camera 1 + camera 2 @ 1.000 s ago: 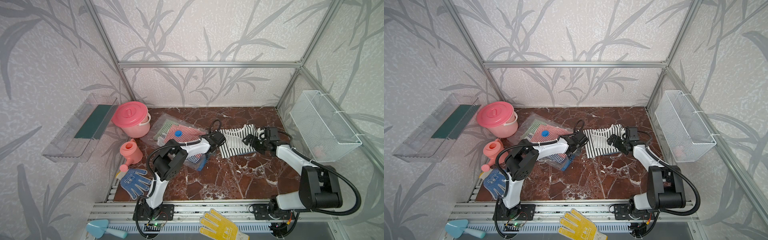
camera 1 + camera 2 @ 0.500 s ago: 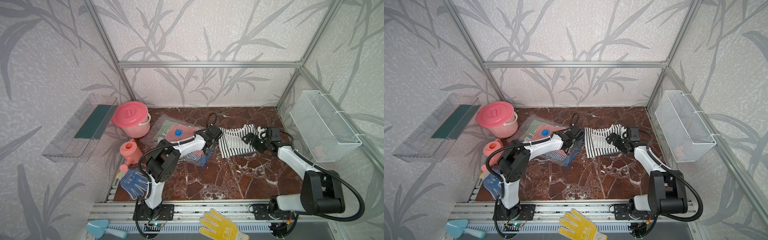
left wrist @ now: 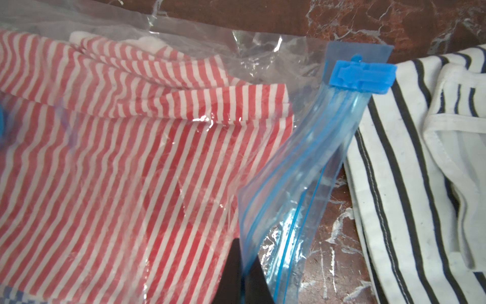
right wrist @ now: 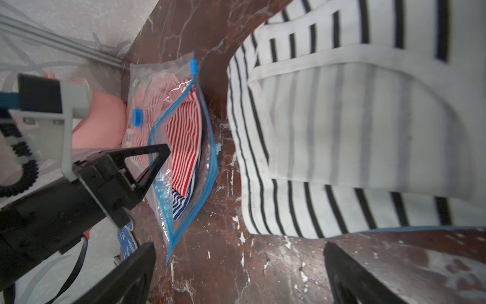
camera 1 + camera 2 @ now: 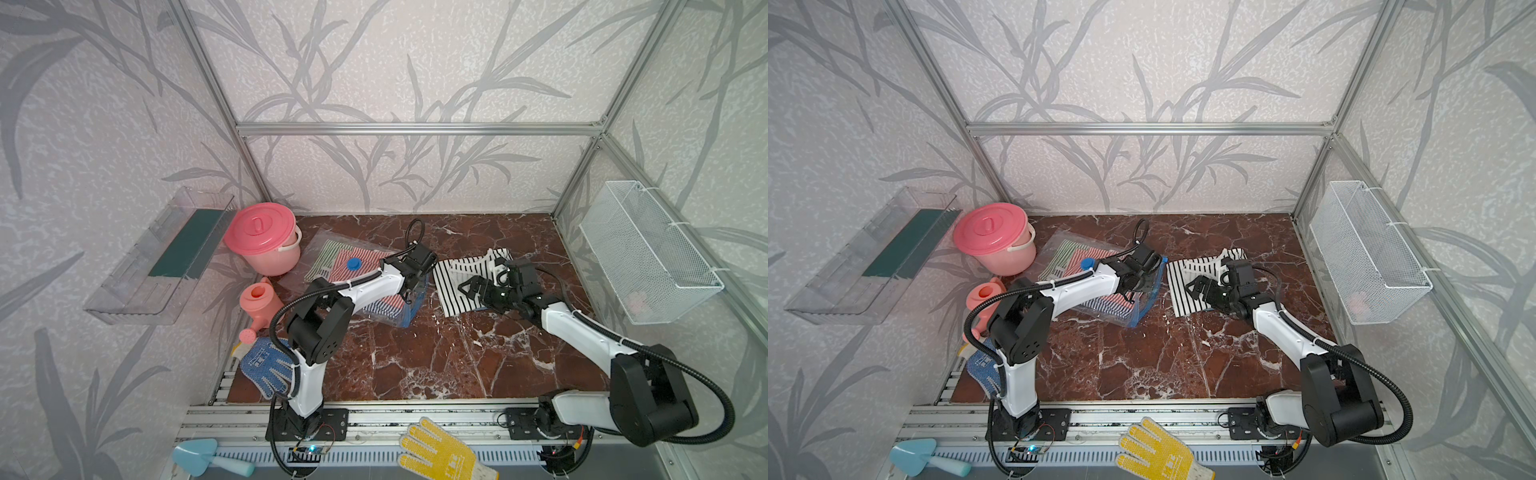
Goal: Take the tank top out of the vacuum bag
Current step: Open the vacuum bag at the center of the board.
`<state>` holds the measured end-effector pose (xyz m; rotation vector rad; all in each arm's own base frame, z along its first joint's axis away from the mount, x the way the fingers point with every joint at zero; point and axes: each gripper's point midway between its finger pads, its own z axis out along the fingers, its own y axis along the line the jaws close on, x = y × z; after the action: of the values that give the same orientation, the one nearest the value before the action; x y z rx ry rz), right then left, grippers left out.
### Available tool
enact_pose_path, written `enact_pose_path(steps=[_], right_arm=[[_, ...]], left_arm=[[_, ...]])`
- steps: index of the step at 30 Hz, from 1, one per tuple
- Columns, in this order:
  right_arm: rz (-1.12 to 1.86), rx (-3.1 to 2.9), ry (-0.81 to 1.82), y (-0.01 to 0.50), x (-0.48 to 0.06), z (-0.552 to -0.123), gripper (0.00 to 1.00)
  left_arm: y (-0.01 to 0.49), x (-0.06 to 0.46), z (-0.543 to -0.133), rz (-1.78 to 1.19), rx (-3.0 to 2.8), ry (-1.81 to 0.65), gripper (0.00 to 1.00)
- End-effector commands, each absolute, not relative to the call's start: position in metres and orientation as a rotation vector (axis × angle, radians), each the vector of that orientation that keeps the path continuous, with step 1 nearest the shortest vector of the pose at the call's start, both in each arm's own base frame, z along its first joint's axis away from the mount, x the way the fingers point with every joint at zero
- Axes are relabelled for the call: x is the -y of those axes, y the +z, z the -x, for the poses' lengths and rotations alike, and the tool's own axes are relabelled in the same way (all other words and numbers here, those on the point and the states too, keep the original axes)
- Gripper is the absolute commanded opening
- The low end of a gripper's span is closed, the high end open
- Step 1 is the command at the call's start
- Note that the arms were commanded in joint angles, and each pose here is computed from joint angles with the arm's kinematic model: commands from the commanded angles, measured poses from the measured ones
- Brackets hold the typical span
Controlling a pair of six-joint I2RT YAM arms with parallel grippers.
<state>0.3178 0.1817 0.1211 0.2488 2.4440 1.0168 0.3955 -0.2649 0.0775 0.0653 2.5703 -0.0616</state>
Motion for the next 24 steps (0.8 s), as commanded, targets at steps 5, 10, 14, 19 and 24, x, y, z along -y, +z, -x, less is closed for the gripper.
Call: enact_pose_path(steps=[5,10,14,19,24], right_arm=[[-0.162,-2.347,1.101,0.142,-0.228,-0.313,0.96],[-0.162,-2.354,1.148,0.131,-0.243,-0.31,0.86],[-0.182,-2.345,1.198,0.123,-0.25,-0.309,0.76],[-0.182,-2.36,1.182,0.116,-0.252,-0.305,0.7],[-0.18,-2.371,1.163,0.11,-0.254,-0.303,0.69]], left_arm=[[0.108,0.272,-0.391,-0.023,-2.513,-0.193,0.0],[0.117,0.268,-0.387,-0.005,-2.492,-0.207,0.0],[0.12,0.268,-0.385,-0.004,-2.486,-0.228,0.0],[0.118,0.269,-0.381,-0.005,-2.495,-0.246,0.0],[0.117,0.27,-0.377,-0.016,-2.497,-0.257,0.0]])
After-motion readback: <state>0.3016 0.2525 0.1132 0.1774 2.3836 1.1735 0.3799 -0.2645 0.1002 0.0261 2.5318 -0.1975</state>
